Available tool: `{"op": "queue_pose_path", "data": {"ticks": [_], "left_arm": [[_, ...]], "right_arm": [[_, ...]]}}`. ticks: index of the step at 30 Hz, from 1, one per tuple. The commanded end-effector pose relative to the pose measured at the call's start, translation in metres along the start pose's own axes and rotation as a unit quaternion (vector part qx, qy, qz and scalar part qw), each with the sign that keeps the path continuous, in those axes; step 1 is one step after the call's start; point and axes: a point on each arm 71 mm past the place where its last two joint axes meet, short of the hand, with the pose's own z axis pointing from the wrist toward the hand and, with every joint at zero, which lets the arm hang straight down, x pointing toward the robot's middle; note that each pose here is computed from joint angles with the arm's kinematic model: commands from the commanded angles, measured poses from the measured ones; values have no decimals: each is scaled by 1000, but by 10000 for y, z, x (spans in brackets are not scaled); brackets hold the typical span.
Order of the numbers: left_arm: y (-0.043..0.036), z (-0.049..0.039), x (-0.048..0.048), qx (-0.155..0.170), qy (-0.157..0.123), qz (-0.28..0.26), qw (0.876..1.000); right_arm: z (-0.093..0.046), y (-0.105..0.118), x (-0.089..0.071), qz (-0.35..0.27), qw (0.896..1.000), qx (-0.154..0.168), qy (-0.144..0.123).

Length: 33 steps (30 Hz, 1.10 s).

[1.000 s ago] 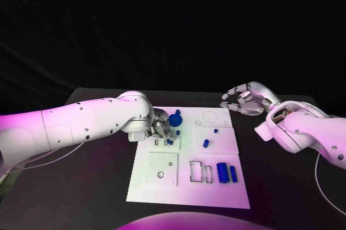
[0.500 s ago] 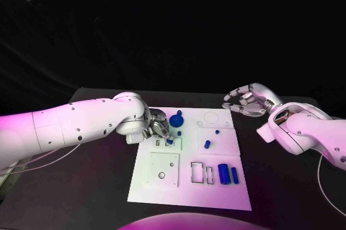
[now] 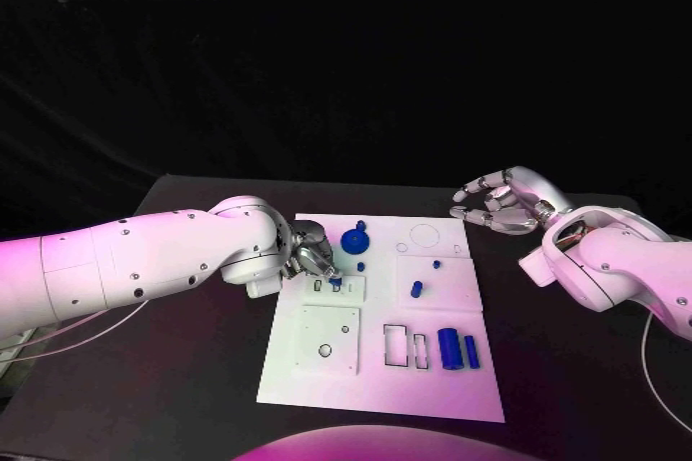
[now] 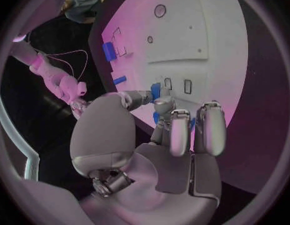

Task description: Assemble the parts on the task board

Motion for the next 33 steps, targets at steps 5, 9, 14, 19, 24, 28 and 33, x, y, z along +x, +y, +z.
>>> {"op": "queue_pose_path", "data": {"ticks": [5, 9, 14, 19, 24, 28, 33], "left_arm": [[-44, -22, -9, 30, -63, 28, 997], [-49, -16, 14, 28, -68, 40, 996], [-54, -4, 46, 22, -55, 53, 997], [-55, 13, 70, 13, -42, 62, 997], [-53, 34, 78, 4, -35, 66, 997], [-50, 54, 86, -4, -28, 71, 997], [-48, 65, 93, -9, -22, 75, 997]], "right_arm": [[-2, -6, 6, -4, 1000, 0, 6], [-3, -7, 6, -4, 1000, 0, 6], [-5, -11, 4, -4, 1000, 0, 6], [-7, -12, 5, -4, 1000, 0, 6], [-7, -11, 5, -4, 1000, 0, 6], [-7, -11, 6, -4, 1000, 0, 6], [-8, -12, 6, -4, 1000, 0, 6]]}}
